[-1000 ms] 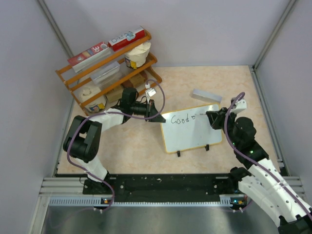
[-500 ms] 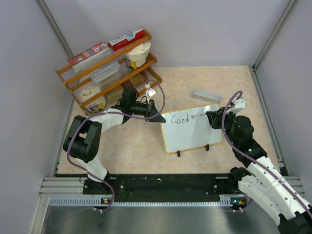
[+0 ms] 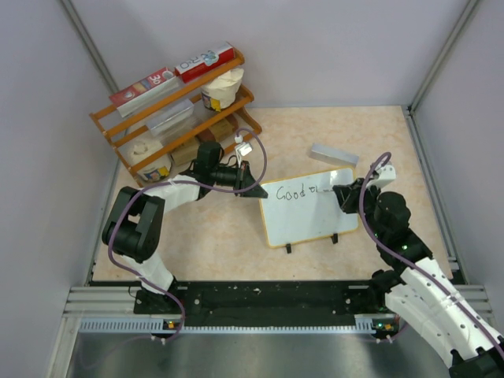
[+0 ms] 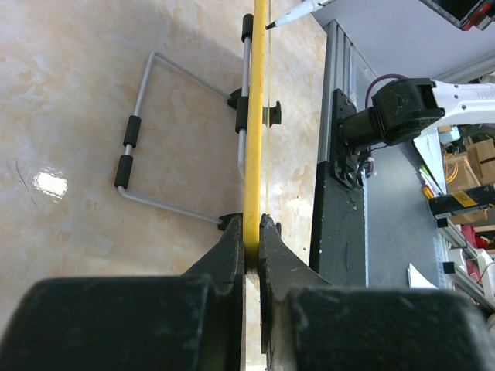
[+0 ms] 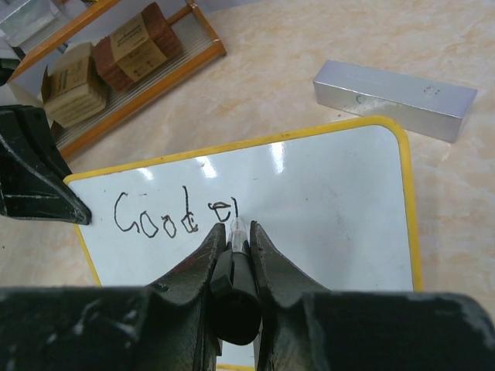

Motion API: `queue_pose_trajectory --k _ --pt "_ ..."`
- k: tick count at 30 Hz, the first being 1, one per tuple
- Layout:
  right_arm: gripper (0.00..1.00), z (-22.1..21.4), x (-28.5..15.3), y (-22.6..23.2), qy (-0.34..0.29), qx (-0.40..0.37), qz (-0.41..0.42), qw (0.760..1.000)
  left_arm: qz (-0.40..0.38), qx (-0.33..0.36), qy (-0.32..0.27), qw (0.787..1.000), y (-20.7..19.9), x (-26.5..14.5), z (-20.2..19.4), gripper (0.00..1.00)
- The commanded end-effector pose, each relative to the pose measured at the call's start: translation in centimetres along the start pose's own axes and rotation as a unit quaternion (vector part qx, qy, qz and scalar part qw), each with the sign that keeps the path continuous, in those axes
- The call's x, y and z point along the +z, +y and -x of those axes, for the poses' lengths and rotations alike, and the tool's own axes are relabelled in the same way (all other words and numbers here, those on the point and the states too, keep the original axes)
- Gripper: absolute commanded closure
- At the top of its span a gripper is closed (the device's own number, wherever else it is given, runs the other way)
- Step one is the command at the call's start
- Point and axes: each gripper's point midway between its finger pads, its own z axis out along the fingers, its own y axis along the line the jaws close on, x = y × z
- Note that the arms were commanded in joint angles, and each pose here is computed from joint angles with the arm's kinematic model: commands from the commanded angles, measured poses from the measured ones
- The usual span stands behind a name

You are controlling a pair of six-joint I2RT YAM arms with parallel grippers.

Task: Write a sentence on the whiteboard

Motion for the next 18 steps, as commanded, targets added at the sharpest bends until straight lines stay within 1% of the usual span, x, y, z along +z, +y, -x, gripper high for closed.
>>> queue_pose_trajectory --k 1,7,13,18 --pt "1.00 -0.5 -0.3 0.1 0.005 -0.001 0.006 1.000 -0.014 0.014 0.034 0.999 0.0 1.1 -2.7 1.00" --pt "1.00 0.2 -0.2 0.2 -0.005 0.005 0.003 1.000 -0.014 0.015 0.035 0.999 0.0 1.1 -2.7 1.00" --pt "1.00 2.3 0.0 0.8 -0.039 0.011 0.008 0.999 -0.015 0.015 0.035 0.999 -0.1 1.1 -2.7 1.00" --pt "1.00 3.1 0.2 0.9 -0.048 0.012 0.006 0.999 -0.015 0.014 0.035 0.999 -0.1 1.1 -2.7 1.00"
